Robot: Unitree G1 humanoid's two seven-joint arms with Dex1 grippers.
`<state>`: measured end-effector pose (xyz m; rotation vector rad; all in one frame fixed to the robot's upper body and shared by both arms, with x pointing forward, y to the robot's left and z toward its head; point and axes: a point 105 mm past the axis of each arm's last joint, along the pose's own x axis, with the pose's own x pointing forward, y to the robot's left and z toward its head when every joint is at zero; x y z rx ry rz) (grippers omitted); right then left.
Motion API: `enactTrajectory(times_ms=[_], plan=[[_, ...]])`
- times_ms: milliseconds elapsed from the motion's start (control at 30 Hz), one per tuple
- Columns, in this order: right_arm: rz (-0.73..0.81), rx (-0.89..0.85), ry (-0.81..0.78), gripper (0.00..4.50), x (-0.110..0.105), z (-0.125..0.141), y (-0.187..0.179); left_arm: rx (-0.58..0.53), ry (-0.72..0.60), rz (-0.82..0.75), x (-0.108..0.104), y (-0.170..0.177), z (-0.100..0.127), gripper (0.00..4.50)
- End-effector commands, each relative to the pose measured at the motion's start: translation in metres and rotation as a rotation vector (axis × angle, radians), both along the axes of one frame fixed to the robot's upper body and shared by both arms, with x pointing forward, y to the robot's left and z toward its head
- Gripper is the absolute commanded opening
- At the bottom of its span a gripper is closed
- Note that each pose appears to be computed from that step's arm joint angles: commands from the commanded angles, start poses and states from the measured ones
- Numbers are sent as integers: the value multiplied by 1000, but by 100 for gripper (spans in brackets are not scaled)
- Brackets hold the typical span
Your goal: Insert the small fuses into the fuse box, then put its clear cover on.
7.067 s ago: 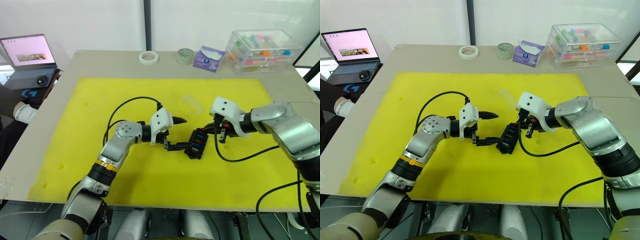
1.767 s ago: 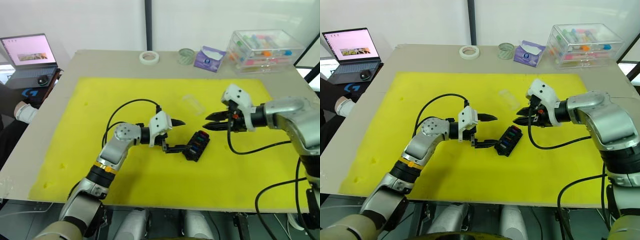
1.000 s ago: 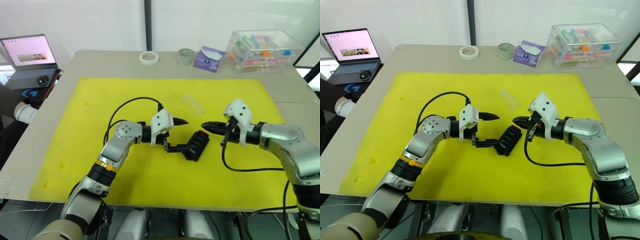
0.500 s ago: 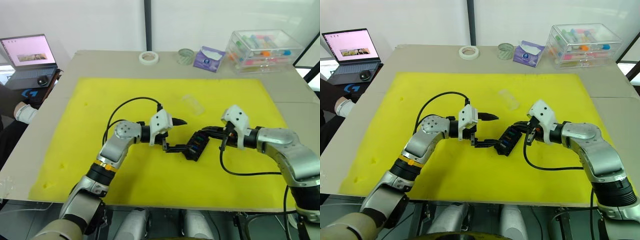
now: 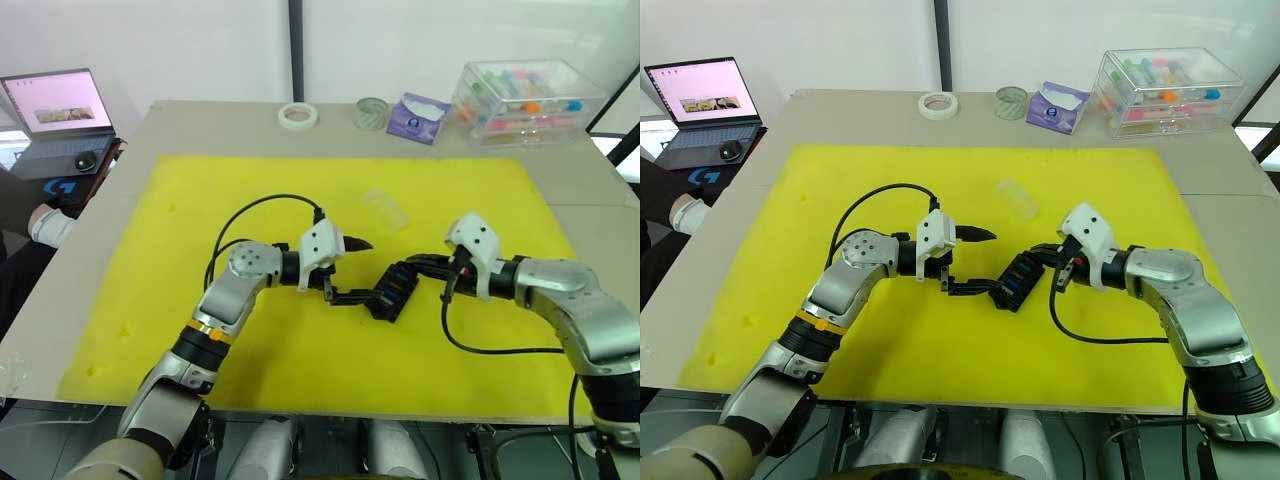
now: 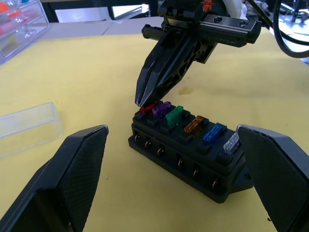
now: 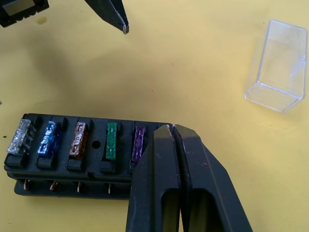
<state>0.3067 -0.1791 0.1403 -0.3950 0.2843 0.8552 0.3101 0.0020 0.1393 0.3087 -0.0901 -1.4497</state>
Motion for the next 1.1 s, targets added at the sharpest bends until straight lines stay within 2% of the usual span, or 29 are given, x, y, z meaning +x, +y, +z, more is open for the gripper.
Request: enactTrajectory(times_ms=[33,367,600,700,767,933,1033,1100], plan=[[-5,-28,33,5,-1,-11,-4,-3,-29,-8,0,-1,7,450],[12,-39,26,5,-1,-12,-1,1,-25,-7,-1,0,5,450],[-11,80,-21,5,4,23,2,5,-24,-3,-1,3,5,450],[-52,181,-52,5,9,54,0,6,-20,-3,-3,6,3,450],[-68,173,-93,5,11,68,-4,6,-15,2,-5,9,2,450],[-132,163,-195,5,22,74,-7,-55,8,52,-2,16,9,450],[-200,137,-243,67,29,67,-11,-128,27,83,-3,18,20,450],[-229,148,-280,129,33,69,-11,-144,14,105,-3,21,26,450]])
